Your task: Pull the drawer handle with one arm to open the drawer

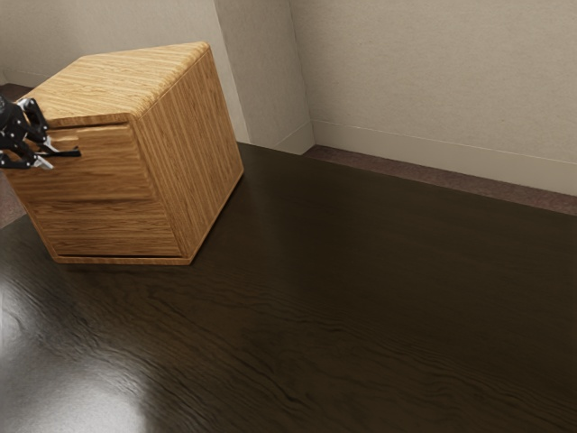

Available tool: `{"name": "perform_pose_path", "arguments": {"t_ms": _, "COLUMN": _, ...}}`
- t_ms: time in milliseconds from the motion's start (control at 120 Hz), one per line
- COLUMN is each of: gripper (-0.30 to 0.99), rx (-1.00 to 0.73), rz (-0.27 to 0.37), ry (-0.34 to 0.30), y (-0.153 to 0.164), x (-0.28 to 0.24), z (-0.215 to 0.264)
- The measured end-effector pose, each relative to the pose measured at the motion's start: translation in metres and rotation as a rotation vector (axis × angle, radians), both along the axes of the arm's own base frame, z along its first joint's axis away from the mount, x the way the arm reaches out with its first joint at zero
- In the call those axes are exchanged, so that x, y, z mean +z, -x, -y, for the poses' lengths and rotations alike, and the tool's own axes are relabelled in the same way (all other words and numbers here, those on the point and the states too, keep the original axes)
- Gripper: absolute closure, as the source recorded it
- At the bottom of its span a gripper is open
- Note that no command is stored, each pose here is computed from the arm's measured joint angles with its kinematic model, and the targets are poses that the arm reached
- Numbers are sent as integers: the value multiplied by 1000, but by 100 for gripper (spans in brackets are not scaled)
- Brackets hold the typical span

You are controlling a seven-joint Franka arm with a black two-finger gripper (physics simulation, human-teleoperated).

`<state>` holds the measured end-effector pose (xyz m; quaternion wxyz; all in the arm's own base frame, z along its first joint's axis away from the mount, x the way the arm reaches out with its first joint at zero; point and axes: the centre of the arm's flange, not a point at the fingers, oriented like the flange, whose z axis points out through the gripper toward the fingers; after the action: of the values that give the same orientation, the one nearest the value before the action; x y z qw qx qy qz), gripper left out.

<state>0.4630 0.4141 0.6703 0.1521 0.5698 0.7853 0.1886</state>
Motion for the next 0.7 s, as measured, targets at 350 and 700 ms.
{"name": "perform_pose_path", "arguments": {"t_ms": 350, "gripper": 61, "rx": -14, "rz": -1, "ry": 24, "y": 19, "x": 5, "z": 3}}
{"name": "perform_pose_path", "arguments": {"t_ms": 700, "gripper": 61, "rx": -31, "rz": -5, "ry": 43, "y": 33, "x": 5, "z": 7}}
